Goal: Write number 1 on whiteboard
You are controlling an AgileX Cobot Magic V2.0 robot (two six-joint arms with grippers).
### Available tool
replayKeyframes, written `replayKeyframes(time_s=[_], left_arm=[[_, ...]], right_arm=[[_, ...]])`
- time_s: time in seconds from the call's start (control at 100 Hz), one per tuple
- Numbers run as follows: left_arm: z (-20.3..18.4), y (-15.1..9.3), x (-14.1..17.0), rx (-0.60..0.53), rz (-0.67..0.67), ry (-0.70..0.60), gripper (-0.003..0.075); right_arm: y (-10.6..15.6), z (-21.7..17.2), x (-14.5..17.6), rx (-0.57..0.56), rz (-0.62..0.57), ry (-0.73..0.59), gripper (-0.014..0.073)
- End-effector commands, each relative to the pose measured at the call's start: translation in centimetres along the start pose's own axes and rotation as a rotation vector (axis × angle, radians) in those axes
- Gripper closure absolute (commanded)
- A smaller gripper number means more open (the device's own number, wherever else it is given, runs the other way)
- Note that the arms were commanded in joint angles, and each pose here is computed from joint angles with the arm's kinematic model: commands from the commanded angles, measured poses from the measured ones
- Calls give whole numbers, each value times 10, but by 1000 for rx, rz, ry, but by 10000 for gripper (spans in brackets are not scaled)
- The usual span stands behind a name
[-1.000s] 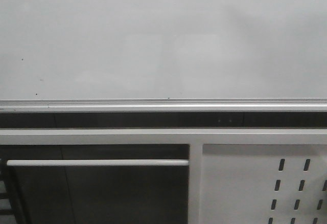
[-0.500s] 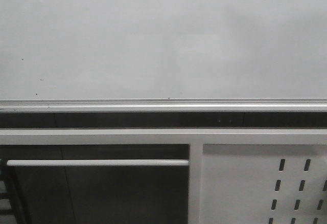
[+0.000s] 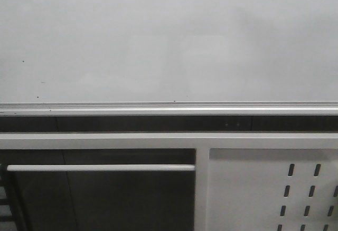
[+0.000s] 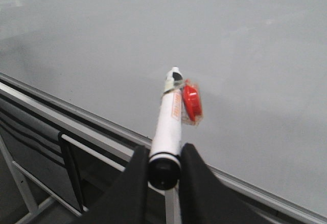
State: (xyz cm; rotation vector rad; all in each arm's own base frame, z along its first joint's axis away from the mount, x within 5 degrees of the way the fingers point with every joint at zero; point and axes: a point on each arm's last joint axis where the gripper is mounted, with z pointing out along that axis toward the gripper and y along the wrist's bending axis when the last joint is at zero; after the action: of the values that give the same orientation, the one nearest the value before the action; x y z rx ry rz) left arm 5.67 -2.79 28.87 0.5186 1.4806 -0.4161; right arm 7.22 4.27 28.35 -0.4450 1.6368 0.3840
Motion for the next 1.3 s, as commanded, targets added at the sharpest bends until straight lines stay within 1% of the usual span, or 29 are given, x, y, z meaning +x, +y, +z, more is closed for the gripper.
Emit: replayKeyframes(time_s=[0.0,0.05,0.06,0.07,0.16,0.27,0.31,0.52,0.63,0.73,0.86,0.99,1.04,1.29], left_arm=[[-1,-2,-11,30,0,-49,738],[-1,-2,-11,30,0,-49,738],[-1,-2,-11,30,0,-49,738],[-1,-2,-11,30,0,-49,738],[-1,-2,-11,30,0,-49,738],[-1,-2,-11,30,0,-49,738],[-1,-2,-11,30,0,-49,738],[-1,-2,-11,30,0,-49,738],[-1,-2,-11,30,0,-49,738],[-1,-2,-11,30,0,-49,738],[-1,-2,-11,30,0,-49,738],[-1,-2,-11,30,0,-49,738],[-1,-2,-11,30,0,-49,738],[-1,-2,-11,30,0,-49,738]], right_arm=[[-6,0,-11,65,63,-41,645],[-8,0,-11,85,76,-45,646],[-9,0,-11,90,64,-45,646],[-9,0,-11,90,78,-47,647],[-8,0,-14,81,75,-83,647],[-4,0,-19,27,34,-135,647],[-1,0,-21,0,36,-150,647],[8,8,-18,-99,2,-172,646],[9,16,-11,-104,-2,-184,646],[10,20,-12,-107,0,-226,646],[11,28,-11,-109,0,-230,646],[12,34,-6,-114,3,-266,646],[13,37,-5,-115,-2,-255,646],[13,37,-9,-118,-2,-306,646]])
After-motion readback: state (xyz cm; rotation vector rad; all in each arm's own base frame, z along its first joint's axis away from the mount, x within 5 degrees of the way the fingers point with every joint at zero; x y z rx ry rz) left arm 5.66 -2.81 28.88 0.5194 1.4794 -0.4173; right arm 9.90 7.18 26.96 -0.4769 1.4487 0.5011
